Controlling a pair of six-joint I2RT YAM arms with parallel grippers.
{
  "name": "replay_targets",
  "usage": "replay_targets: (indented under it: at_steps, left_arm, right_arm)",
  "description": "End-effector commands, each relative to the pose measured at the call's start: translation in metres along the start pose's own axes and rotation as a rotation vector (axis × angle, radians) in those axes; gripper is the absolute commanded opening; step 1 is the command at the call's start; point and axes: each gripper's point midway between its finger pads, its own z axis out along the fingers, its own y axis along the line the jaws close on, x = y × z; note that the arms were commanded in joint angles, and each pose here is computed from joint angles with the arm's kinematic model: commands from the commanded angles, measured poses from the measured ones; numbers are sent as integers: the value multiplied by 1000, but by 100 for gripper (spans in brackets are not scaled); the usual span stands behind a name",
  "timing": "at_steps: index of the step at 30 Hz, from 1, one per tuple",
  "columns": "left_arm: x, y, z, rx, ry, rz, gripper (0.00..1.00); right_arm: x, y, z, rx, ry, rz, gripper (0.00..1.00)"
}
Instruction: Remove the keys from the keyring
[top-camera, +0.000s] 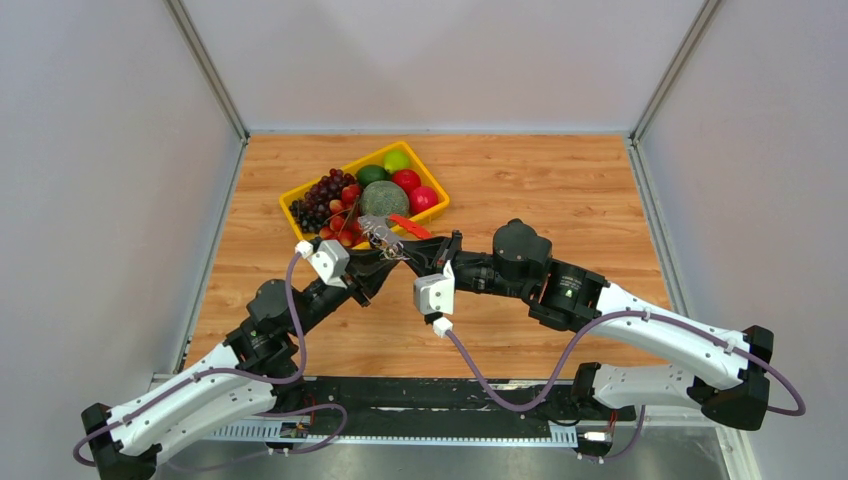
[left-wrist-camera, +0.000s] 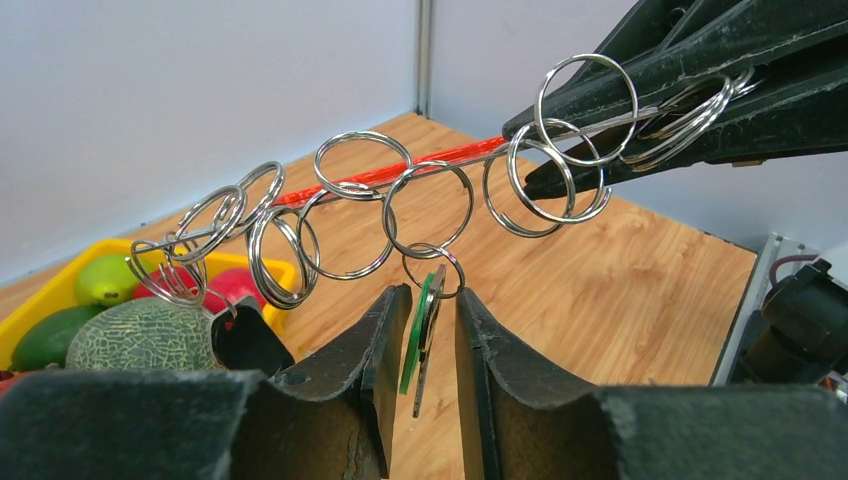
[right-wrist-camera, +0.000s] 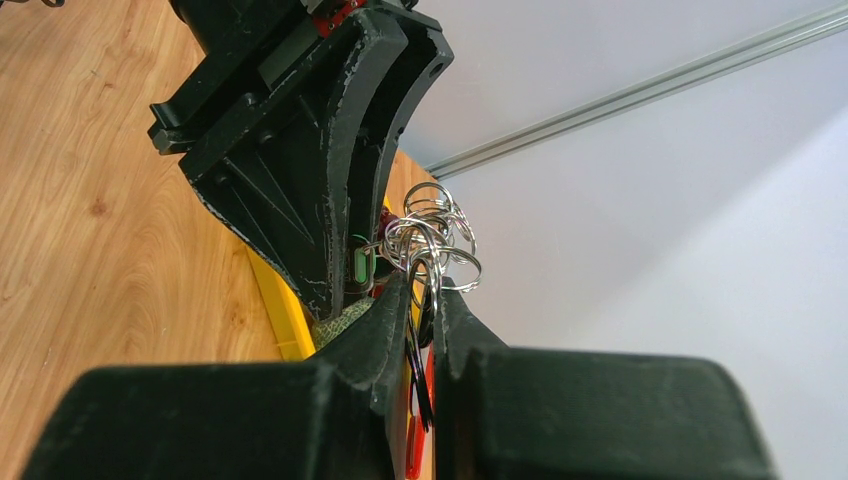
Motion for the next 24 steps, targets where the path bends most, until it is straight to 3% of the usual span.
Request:
replay_targets:
  at_steps: [1,18,24]
  left_arm:
    - [-7,-4,-2,16,-20,-11,34]
    - [12,-4,1,24,6,5,36]
    - [12,-4,0,24,4,14,26]
  right_arm:
    - [-20,-29,-4,83,-57,-26,0]
    - [-21,-32,-7,93,-55,-31,0]
    - [-23,-32,-9,96,-60,-31,0]
